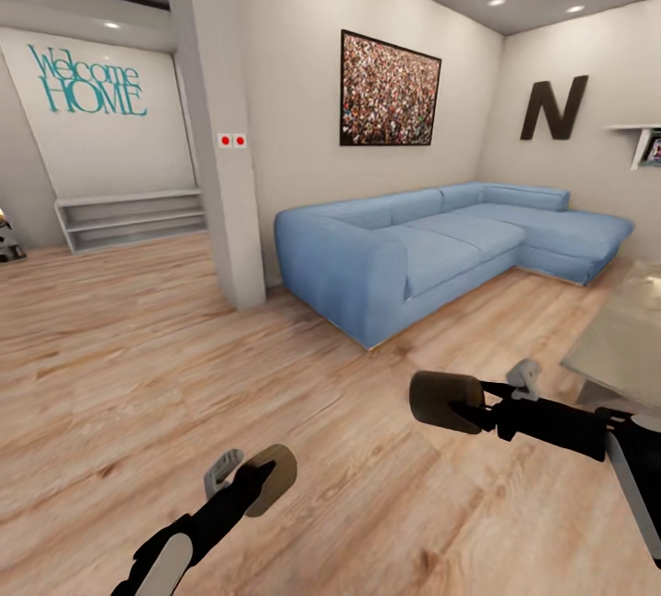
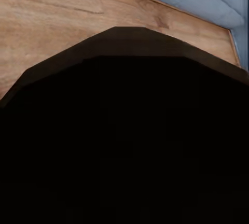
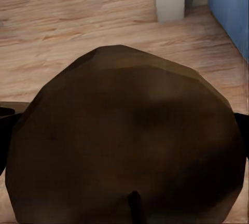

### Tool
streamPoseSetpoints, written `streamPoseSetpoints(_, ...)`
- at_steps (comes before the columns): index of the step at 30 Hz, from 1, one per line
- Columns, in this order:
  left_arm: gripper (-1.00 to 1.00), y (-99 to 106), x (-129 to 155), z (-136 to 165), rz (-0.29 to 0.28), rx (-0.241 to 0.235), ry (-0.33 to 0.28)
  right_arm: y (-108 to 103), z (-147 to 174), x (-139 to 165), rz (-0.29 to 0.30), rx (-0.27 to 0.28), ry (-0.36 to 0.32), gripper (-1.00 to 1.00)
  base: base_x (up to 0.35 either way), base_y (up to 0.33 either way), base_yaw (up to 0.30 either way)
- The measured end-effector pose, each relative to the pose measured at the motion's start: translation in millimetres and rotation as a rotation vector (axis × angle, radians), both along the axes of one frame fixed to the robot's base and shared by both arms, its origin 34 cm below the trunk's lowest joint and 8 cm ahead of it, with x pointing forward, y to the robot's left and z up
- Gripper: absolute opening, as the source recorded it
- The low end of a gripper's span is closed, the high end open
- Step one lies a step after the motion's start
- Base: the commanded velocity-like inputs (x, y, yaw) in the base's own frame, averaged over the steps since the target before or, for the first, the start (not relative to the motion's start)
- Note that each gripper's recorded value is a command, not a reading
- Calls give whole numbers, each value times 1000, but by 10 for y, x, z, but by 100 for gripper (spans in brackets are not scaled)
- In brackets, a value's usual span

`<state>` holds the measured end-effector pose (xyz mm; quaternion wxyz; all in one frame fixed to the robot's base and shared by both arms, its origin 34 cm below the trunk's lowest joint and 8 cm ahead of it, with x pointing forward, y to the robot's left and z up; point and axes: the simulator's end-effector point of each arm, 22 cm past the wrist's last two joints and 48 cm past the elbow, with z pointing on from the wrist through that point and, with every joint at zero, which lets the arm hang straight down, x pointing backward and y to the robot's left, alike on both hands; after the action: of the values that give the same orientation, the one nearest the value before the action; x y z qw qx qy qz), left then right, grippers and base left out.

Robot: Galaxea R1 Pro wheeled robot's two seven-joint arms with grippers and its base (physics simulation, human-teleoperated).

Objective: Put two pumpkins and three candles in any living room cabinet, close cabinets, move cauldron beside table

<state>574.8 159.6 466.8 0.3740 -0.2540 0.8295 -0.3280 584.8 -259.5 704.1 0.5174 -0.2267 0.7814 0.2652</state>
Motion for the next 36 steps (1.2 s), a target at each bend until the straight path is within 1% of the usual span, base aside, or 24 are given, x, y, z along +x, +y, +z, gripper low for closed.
streamPoseSetpoints(9, -100, 2, 3, 19, 1, 1, -4, 4, 25, -8, 3, -1, -7, -100, -335, 12, -293)
streamPoseSetpoints(12, -100, -3, 5, 31, -1, 1, -7, 4, 37, -12, 3, -2, -9, -100, -195, 0, -293)
streamPoseSetpoints(31, -100, -19, 22, 120, -9, -13, -30, -7, 98, -27, 2, -3, -24, -100, -16, 0, -293)
streamPoseSetpoints(36, -100, -41, 20, 129, -13, -8, -33, -4, 113, -33, 3, -3, -27, -100, 0, -208, -293)
